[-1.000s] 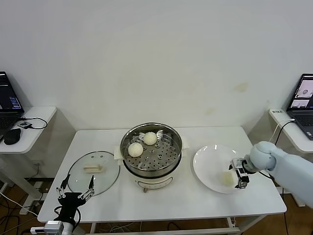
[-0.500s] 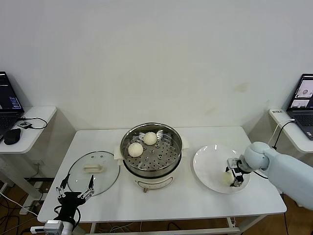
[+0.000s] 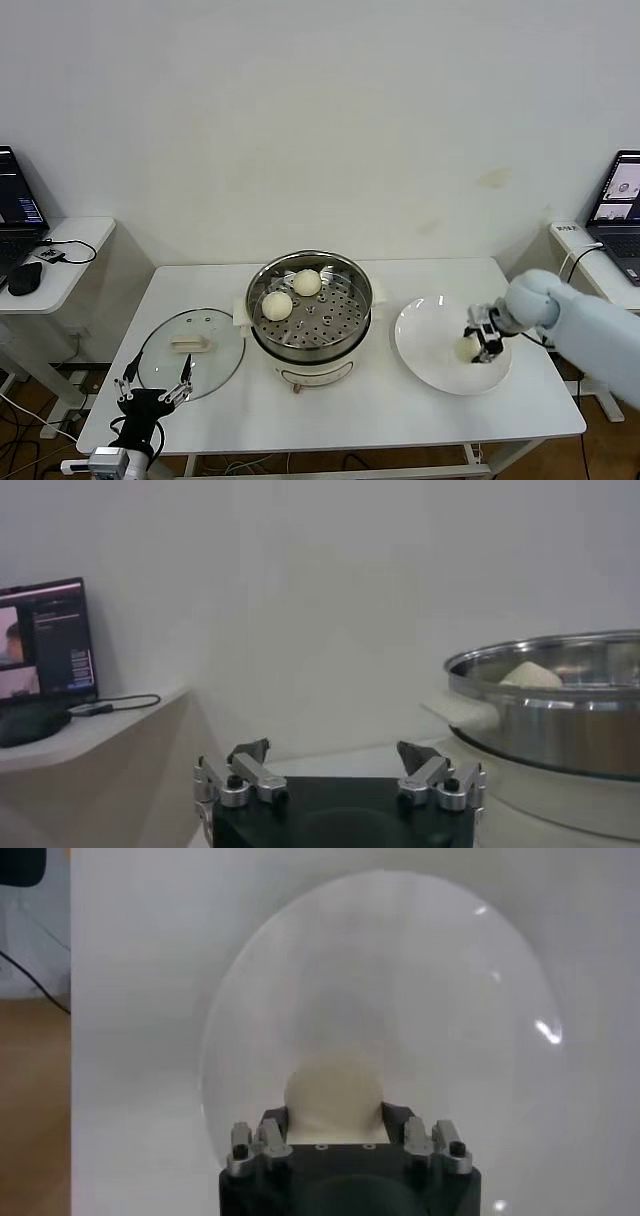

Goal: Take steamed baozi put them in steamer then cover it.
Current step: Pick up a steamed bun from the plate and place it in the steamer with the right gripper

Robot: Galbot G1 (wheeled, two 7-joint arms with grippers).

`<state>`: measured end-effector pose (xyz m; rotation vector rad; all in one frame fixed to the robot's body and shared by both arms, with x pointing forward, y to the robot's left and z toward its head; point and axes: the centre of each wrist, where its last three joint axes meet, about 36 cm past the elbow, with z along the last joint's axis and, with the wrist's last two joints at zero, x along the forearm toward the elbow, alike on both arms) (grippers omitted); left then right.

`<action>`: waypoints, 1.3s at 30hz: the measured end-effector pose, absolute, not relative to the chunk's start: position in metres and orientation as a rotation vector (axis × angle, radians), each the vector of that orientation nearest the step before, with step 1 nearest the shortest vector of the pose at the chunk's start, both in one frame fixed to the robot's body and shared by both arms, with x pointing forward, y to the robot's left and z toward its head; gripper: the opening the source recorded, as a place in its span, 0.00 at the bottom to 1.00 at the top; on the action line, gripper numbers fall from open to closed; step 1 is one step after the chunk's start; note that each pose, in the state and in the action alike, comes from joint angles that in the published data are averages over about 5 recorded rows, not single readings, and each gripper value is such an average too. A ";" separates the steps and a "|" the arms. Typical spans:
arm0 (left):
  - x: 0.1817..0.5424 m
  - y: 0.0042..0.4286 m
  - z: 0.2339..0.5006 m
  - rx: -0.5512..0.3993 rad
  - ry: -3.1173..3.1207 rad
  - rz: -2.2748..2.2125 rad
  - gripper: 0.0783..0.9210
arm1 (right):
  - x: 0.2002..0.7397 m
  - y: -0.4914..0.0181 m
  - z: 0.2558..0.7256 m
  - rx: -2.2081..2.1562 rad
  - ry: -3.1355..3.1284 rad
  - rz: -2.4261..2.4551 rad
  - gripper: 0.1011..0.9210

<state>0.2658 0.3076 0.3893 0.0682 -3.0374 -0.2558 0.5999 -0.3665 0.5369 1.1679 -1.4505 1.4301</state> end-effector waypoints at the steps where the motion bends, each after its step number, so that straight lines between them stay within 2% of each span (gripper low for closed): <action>1: 0.266 0.307 0.390 0.067 -3.038 -0.256 0.88 | 0.604 -0.364 0.547 1.166 -1.467 1.437 0.61; 10: 0.266 0.306 0.393 0.061 -3.047 -0.254 0.88 | 0.632 -0.316 0.650 1.205 -1.598 1.553 0.62; 17: 0.265 0.307 0.393 0.074 -3.051 -0.252 0.88 | 0.637 -0.246 0.690 1.343 -1.627 1.656 0.62; 23: 0.264 0.305 0.394 0.083 -3.056 -0.246 0.88 | 0.635 -0.183 0.690 1.499 -1.577 1.730 0.62; 29: 0.264 0.306 0.395 0.096 -3.059 -0.244 0.88 | 0.632 -0.129 0.672 1.649 -1.462 1.802 0.62; 39: 0.264 0.308 0.394 0.129 -3.067 -0.237 0.88 | 0.620 -0.079 0.626 1.827 -1.203 1.993 0.62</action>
